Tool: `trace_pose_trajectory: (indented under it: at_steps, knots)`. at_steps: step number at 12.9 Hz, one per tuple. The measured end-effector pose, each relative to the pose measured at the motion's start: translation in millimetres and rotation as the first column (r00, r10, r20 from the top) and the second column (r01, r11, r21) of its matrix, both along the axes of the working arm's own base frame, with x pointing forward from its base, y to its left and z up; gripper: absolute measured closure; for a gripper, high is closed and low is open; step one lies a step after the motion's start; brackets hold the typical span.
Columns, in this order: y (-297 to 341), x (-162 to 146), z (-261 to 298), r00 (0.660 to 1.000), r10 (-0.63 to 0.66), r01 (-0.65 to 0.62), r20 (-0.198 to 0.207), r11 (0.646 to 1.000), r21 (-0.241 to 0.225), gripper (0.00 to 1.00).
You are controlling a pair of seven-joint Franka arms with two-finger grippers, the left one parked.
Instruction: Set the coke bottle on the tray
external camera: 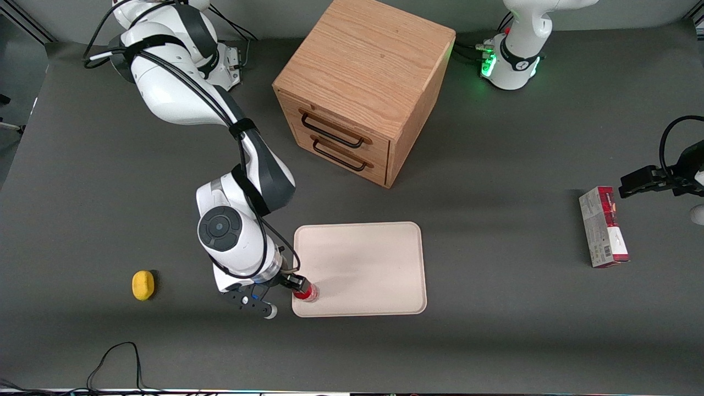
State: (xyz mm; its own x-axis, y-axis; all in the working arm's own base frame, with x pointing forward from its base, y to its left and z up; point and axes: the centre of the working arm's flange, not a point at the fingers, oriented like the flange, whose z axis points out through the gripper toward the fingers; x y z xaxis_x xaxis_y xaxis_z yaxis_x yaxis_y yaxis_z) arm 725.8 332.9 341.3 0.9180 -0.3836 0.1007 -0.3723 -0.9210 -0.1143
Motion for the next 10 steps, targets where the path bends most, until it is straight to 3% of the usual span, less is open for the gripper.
trace_pose_trajectory:
  at_steps: [1, 3, 7, 10]
  knots:
    - [0, 0, 1, 1.000, 0.000, 0.000, 0.003, 1.000, -0.001, 0.00]
    - [-1, 0, 8, 1.000, 0.002, -0.002, 0.004, 1.000, -0.010, 0.00]
    - [-17, -17, 53, 0.995, 0.040, -0.045, -0.087, 0.997, -0.063, 0.00]
    - [-70, -43, 108, 0.981, 0.136, -0.145, -0.139, 0.988, -0.055, 0.00]
